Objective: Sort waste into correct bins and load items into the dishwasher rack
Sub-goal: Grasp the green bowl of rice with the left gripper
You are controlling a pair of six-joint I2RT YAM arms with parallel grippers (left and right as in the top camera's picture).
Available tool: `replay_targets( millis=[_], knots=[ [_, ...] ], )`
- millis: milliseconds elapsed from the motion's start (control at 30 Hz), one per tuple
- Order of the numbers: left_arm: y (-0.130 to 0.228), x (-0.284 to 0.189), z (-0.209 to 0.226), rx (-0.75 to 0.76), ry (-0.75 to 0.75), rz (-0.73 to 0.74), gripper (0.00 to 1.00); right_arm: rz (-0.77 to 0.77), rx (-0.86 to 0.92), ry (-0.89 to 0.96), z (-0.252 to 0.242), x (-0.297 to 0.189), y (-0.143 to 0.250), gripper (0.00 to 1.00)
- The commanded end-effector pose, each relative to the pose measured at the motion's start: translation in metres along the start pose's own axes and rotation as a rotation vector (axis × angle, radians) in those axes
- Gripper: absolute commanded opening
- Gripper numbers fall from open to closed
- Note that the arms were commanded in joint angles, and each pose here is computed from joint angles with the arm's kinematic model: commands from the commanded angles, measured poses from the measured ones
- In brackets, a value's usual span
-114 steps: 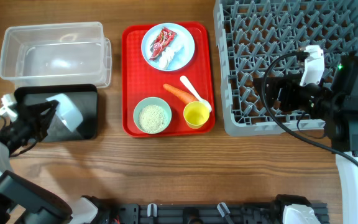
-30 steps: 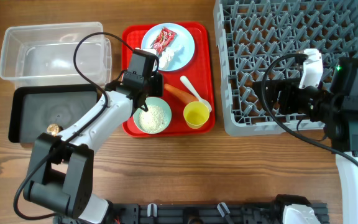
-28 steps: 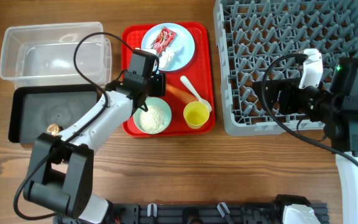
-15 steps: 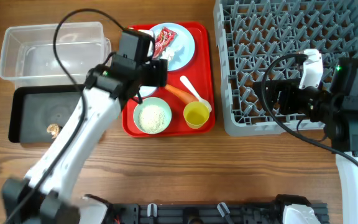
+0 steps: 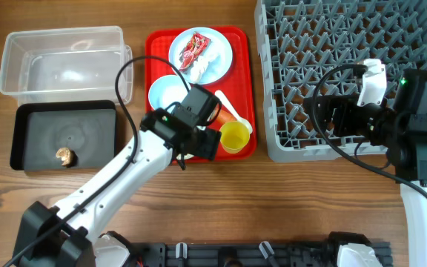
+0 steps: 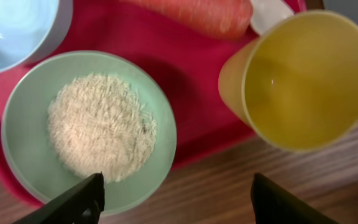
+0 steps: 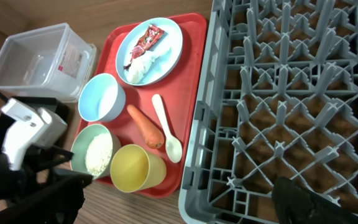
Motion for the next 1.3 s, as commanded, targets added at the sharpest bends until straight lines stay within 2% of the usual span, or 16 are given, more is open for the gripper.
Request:
replay_targets(
  millis=[0, 233, 333, 467, 567, 767, 1100, 1267],
  knots=[
    [0.009, 0.02, -0.003, -0.014, 0.016, -0.005, 0.73, -0.024, -0.012, 0.007, 0.002, -0.004, -0.008, 1.0],
    [0.022, 0.04, -0.002, -0.014, 0.016, -0.014, 0.63, -0.022, -0.011, 0.008, 0.002, -0.004, -0.008, 1.0],
    [0.021, 0.048, -0.002, -0.015, 0.017, -0.037, 0.62, -0.022, -0.01, 0.008, 0.002, -0.004, -0.008, 1.0],
    [0.028, 0.063, -0.002, -0.014, 0.015, 0.004, 0.59, -0.022, -0.01, 0.008, 0.002, -0.004, -0.008, 1.0],
    [0.032, 0.076, -0.002, -0.014, 0.014, 0.035, 0.51, -0.021, -0.01, 0.009, 0.002, -0.004, -0.007, 1.0],
    [0.032, 0.085, -0.002, -0.015, 0.012, 0.045, 0.28, -0.021, -0.01, 0.013, 0.002, -0.004, -0.007, 1.0],
    [0.014, 0.071, 0.004, -0.02, -0.035, -0.026, 0.27, -0.028, -0.012, 0.018, 0.001, -0.004, -0.009, 1.0],
    [0.014, 0.07, 0.008, -0.025, -0.062, -0.028, 0.05, -0.028, -0.011, 0.018, 0.001, -0.004, -0.009, 1.0]
  ],
)
Point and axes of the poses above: each gripper's point midway between its finger pads, its own x axis out along the fingers, its own z axis along the line the jaws close on, y = z × x, the point moved 3 cm from there along -x, back along the fingers, and after that the axes turned 14 degrees about x, right-handed, at the moved point
